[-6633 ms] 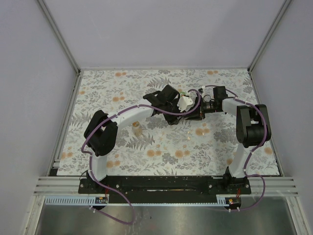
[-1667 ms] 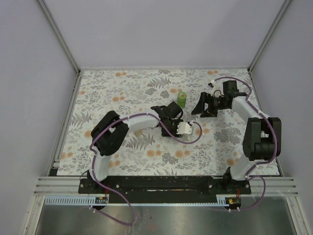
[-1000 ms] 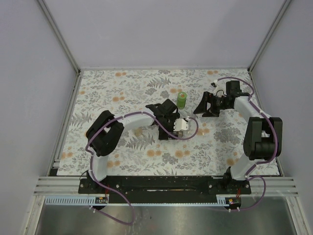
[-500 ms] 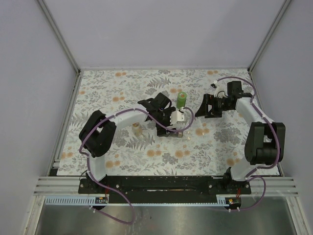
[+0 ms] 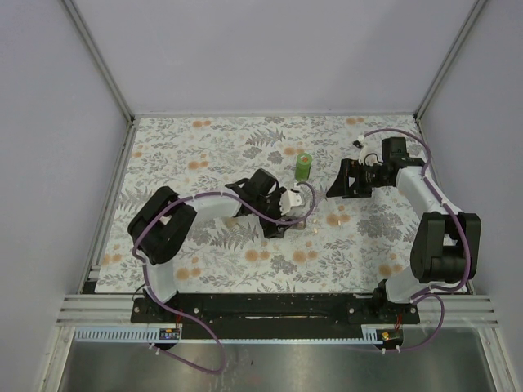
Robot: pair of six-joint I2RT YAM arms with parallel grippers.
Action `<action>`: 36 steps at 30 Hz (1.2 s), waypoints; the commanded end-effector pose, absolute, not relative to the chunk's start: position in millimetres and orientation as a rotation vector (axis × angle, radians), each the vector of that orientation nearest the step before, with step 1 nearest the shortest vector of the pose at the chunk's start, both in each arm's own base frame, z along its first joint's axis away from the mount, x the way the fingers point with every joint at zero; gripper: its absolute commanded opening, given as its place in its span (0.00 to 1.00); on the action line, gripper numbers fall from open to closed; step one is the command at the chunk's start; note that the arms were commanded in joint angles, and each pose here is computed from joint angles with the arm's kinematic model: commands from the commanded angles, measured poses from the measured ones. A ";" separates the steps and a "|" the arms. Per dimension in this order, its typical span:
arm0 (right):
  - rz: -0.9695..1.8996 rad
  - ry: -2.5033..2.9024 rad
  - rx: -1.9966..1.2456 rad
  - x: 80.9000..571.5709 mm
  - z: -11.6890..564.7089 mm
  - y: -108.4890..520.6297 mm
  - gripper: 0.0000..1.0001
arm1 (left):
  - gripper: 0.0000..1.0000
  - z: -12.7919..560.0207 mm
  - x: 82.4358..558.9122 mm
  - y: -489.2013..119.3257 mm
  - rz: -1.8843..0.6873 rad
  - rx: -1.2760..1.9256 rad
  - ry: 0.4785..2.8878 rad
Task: Sort the pills into containers
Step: Place the pill container at the center of the board, then pick up the pill container at the center of the board.
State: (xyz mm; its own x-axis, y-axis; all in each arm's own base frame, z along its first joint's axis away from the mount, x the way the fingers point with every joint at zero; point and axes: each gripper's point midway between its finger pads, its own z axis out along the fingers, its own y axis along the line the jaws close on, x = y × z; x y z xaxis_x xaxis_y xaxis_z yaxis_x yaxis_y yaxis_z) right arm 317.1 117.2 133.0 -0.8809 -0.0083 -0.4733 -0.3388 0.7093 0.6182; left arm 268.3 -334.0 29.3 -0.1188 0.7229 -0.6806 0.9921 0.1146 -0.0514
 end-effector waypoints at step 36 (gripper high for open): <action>1.204 2.435 -0.284 308.5 138.9 133.0 0.94 | 0.79 46.0 272.7 -347.5 -0.983 1.385 1.575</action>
State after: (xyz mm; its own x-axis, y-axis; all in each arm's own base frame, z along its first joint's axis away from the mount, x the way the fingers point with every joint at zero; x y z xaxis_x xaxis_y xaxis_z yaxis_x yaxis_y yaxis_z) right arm 309.9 128.5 134.5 -0.8966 -0.0044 -0.4428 -0.3428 0.6400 0.6877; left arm 276.8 -341.0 37.7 -0.1247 0.4443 -0.8871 0.9876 0.1419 -0.0677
